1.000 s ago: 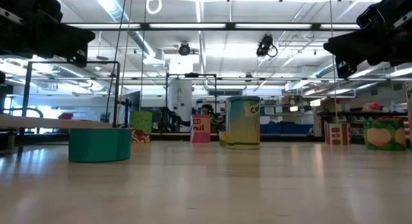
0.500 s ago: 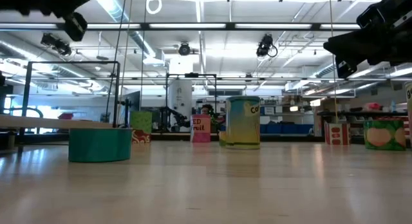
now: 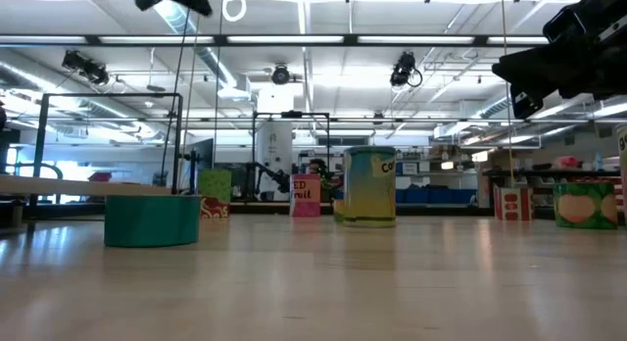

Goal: Pick and place cans onto a shelf
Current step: Put the canned spaghetti sauce on the shelf

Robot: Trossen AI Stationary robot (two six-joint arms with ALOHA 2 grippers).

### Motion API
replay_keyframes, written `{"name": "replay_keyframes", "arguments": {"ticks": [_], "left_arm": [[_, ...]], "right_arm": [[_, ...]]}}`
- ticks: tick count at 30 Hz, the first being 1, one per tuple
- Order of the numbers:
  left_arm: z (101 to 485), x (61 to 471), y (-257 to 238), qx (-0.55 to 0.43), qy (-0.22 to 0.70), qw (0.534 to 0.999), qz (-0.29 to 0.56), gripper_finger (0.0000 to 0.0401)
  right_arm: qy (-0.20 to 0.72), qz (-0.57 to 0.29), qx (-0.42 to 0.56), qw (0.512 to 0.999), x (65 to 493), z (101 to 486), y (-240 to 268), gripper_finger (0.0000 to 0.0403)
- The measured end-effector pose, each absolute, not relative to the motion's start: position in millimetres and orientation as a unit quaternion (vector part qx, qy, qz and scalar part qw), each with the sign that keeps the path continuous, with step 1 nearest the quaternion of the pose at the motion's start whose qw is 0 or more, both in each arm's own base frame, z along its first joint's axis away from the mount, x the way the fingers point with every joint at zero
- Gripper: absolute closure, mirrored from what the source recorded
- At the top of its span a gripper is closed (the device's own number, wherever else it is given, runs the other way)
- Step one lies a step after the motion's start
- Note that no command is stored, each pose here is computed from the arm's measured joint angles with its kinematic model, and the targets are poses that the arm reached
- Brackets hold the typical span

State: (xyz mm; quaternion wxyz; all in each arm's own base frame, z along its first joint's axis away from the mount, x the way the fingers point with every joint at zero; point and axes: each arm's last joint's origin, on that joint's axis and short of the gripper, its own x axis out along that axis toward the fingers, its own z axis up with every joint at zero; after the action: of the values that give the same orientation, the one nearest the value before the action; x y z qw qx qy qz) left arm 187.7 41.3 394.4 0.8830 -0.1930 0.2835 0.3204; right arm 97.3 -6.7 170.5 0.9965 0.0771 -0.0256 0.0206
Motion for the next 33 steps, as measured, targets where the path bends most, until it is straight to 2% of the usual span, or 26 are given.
{"name": "replay_keyframes", "arguments": {"ticks": [5,10,13,17,22,27,33], "left_arm": [[372.1,215.5,82.3,-0.201,0.358,0.837,0.361,0.0279],[339.8,218.3,125.4,-0.278,0.436,0.754,0.405,0.0166],[325.1,216.8,149.5,-0.297,0.459,0.717,0.433,0.0127],[308.5,218.9,177.5,-0.328,0.47,0.703,0.421,0.0125],[282.2,221.9,200.1,-0.348,0.498,0.677,0.416,0.0162],[247.0,219.9,206.5,-0.392,0.482,0.671,0.405,0.0184],[210.9,210.1,202.0,-0.445,0.464,0.624,0.444,0.018]], "right_arm": [[-0.026,0.021,0.077,0.996,97.3,170.5,-6.7,0.0337],[-0.026,0.02,0.077,0.996,97.3,170.6,-6.8,0.0337],[-0.026,0.021,0.077,0.996,97.3,170.6,-6.7,0.0337],[-0.026,0.02,0.077,0.996,97.3,170.6,-6.8,0.0337],[-0.025,0.021,0.077,0.996,97.3,170.5,-6.8,0.0337],[-0.026,0.02,0.077,0.996,97.3,170.6,-6.8,0.0337],[-0.025,0.021,0.077,0.996,97.3,170.5,-6.7,0.0337]]}}
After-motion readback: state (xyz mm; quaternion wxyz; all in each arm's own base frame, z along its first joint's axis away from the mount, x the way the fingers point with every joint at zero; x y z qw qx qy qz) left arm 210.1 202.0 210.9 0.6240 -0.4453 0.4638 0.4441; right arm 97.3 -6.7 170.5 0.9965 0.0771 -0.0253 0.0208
